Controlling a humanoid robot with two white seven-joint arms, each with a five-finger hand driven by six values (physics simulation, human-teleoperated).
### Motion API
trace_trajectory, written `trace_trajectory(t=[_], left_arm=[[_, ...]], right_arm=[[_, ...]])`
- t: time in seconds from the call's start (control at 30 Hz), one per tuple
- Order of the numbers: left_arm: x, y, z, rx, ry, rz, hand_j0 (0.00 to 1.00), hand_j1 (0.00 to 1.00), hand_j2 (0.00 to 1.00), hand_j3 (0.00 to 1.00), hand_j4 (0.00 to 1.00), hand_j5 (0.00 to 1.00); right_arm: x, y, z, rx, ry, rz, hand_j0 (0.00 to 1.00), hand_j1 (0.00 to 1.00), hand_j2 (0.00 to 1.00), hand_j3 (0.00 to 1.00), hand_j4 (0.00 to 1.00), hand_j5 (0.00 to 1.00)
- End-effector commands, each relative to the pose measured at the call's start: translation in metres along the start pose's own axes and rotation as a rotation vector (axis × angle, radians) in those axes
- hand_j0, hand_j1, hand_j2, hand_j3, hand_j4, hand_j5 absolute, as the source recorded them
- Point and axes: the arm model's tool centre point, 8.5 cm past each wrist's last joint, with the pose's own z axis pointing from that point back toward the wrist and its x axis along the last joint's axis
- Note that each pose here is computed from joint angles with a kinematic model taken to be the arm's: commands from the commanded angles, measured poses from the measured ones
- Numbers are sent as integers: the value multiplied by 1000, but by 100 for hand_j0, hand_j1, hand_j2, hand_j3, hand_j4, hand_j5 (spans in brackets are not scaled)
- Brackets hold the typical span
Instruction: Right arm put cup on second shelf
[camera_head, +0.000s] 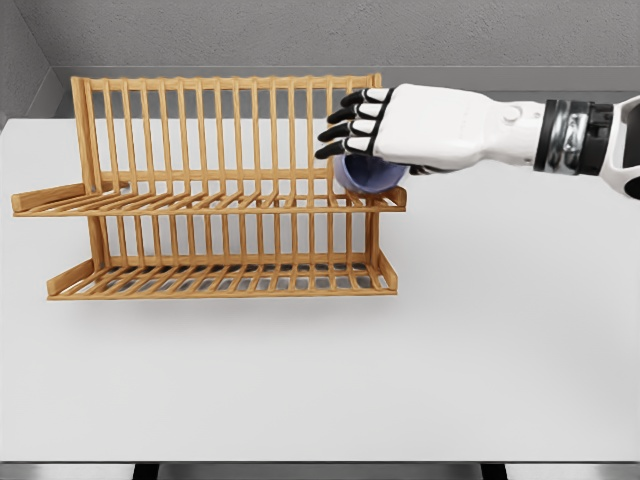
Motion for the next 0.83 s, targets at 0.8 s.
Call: trace_trajectory(t=[0.8], left_arm=[[0,0,0,0,0,0,100,100,100,100,100,100]], right_arm=[[-23,62,110,-267,362,-252,100,100,100,100,100,100]])
